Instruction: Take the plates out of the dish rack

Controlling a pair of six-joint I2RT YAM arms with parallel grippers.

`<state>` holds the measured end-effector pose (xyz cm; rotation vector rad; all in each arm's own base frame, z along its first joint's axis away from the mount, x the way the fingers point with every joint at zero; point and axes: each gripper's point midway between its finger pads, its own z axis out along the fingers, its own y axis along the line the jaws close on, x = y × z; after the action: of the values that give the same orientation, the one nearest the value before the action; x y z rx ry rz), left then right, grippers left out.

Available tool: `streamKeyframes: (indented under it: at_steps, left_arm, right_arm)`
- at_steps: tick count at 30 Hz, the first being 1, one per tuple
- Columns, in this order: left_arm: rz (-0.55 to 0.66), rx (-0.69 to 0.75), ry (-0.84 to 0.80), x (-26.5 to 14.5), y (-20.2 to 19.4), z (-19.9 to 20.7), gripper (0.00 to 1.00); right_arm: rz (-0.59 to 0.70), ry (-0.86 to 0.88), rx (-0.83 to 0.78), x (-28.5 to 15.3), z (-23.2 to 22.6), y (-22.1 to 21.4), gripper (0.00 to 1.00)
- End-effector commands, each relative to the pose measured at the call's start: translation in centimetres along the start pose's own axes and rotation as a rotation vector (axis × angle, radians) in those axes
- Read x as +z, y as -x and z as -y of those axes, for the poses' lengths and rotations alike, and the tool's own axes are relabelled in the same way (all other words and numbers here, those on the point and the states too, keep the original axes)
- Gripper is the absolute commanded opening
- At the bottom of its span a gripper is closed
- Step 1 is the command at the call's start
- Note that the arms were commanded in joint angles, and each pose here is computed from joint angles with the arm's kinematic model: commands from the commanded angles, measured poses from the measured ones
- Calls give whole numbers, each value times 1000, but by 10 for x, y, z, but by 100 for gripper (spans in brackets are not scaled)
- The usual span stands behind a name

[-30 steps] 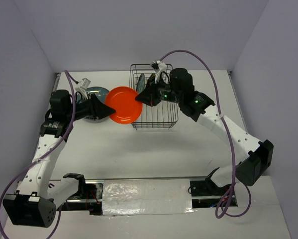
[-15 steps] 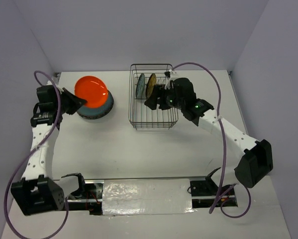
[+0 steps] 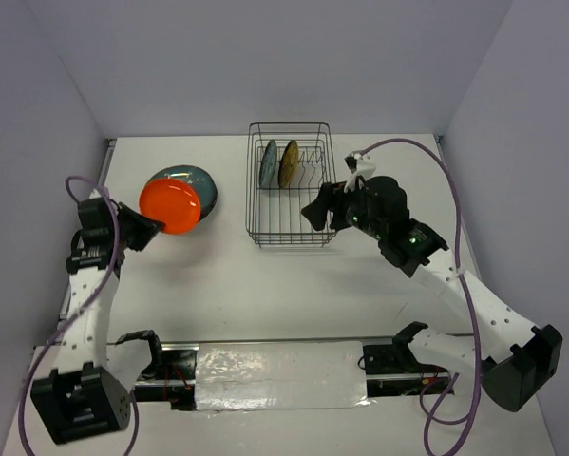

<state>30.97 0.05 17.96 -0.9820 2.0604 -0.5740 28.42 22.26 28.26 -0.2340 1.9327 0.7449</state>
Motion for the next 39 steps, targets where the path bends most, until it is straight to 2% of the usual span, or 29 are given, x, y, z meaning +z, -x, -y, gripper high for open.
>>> streamKeyframes:
  at_steps: [1,7,14,17,18,20,21,22,24,25,26,28,29,32,33,34,35,37,38,39]
  left_arm:
    - [-72,-40,-16,-5,-41,-22,6]
    - [-231,-74,-54,0,-99,-51,5]
    - [-296,-32,-34,1,-132,-79,18]
    - [-319,-32,-31,1,-141,-82,36]
    - [-322,-30,-24,0,-142,-82,58]
    - [-323,-20,-10,-2,-143,-82,76]
    - [-329,-11,-2,-6,-146,-80,99]
    - [-322,-6,4,-8,-145,-79,99]
    - [-288,12,8,-13,-136,-72,100]
    - [-279,19,14,-20,-134,-70,99]
    - [-238,42,-13,-28,-120,-56,100]
    - [-169,76,-7,-44,-104,-47,99]
    - [-98,109,-34,-59,-83,-27,100]
    - [71,252,-41,-83,-42,-8,100]
    - [144,354,-64,-95,-22,6,100]
    - [216,391,-5,-98,-4,1,99]
    - [279,441,22,-105,12,4,100]
    - [342,450,141,-105,31,-10,100]
    - [346,447,148,-102,33,-10,100]
    - [341,448,141,-97,32,-10,100]
  right_arm:
    - [-31,-4,-27,-2,8,-21,78]
    - [-65,36,9,-1,9,-48,78]
    - [-79,21,-16,-5,17,-62,78]
    - [-82,10,-18,-2,20,-64,78]
    - [-83,2,-19,-1,22,-64,78]
    - [-103,-14,-25,6,25,-67,78]
    - [-104,-53,-25,9,32,-66,78]
    - [-89,-77,-25,12,33,-56,78]
    - [-152,-190,-19,23,52,-62,78]
    - [-101,-267,-28,27,58,-38,78]
    - [-159,-354,-27,37,74,-49,78]
    - [-102,-459,-41,49,79,-14,78]
    - [-128,-516,-57,54,86,-13,78]
    - [-117,-653,-95,90,98,12,77]
    - [-189,-707,-123,109,111,-5,77]
    - [-132,-712,-118,120,103,24,76]
    - [-156,-745,-139,126,108,24,76]
    - [-139,-770,-162,155,108,37,73]
    - [-145,-807,-178,159,114,38,72]
    - [-97,-807,-171,165,108,58,70]
